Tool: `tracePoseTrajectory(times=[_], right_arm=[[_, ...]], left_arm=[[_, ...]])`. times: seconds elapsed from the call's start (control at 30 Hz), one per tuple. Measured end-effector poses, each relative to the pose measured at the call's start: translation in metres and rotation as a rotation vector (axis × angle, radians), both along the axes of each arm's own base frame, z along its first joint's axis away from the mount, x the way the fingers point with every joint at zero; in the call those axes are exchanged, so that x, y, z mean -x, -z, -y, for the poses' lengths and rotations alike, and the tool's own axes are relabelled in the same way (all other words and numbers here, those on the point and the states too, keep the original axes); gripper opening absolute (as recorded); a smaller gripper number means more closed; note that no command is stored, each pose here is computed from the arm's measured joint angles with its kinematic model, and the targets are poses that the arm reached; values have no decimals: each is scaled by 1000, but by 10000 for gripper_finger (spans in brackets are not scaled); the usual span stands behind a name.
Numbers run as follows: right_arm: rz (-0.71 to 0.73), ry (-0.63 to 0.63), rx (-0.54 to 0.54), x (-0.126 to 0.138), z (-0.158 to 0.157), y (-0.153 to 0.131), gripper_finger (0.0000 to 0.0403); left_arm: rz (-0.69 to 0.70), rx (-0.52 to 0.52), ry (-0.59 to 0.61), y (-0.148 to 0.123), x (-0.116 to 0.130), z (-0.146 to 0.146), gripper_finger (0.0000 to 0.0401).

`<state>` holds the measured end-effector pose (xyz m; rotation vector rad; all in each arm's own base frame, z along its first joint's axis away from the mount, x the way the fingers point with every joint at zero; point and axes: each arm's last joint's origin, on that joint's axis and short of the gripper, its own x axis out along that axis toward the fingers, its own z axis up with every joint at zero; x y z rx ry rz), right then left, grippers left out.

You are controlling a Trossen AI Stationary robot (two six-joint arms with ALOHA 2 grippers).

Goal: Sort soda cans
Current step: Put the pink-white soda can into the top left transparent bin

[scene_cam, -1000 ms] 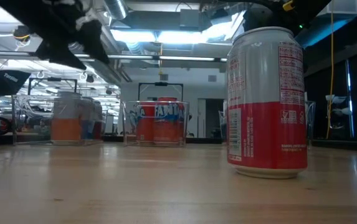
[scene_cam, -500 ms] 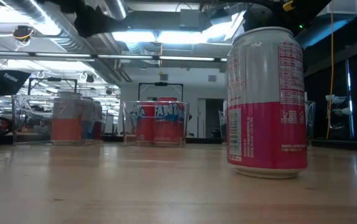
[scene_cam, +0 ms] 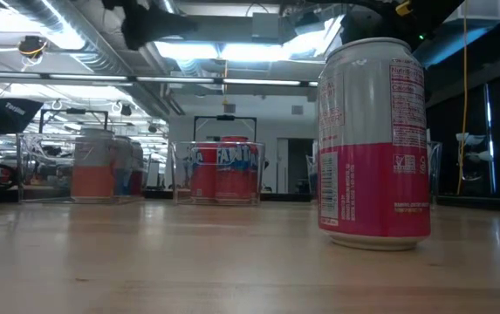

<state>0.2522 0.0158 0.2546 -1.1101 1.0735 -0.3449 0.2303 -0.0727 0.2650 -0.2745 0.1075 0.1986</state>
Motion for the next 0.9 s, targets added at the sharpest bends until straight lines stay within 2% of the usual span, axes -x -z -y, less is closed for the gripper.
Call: tracePoseTrajectory(times=[0.13, 0.27, 0.6, 0.77, 0.9], right_arm=[[2, 0, 0, 0, 0, 0, 380], [2, 0, 0, 0, 0, 0, 380], [-3, 0, 1, 0, 0, 0, 380], [-4, 0, 1, 0, 0, 0, 380], [-4, -2, -2, 0, 0, 0, 380]], left_arm=[[14, 6, 122, 17, -21, 12, 400], [3, 9, 176, 34, -42, 21, 400], [-96, -183, 256, 58, -101, 52, 400], [-111, -168, 346, 68, -123, 64, 400], [-113, -167, 353, 72, -135, 68, 400]])
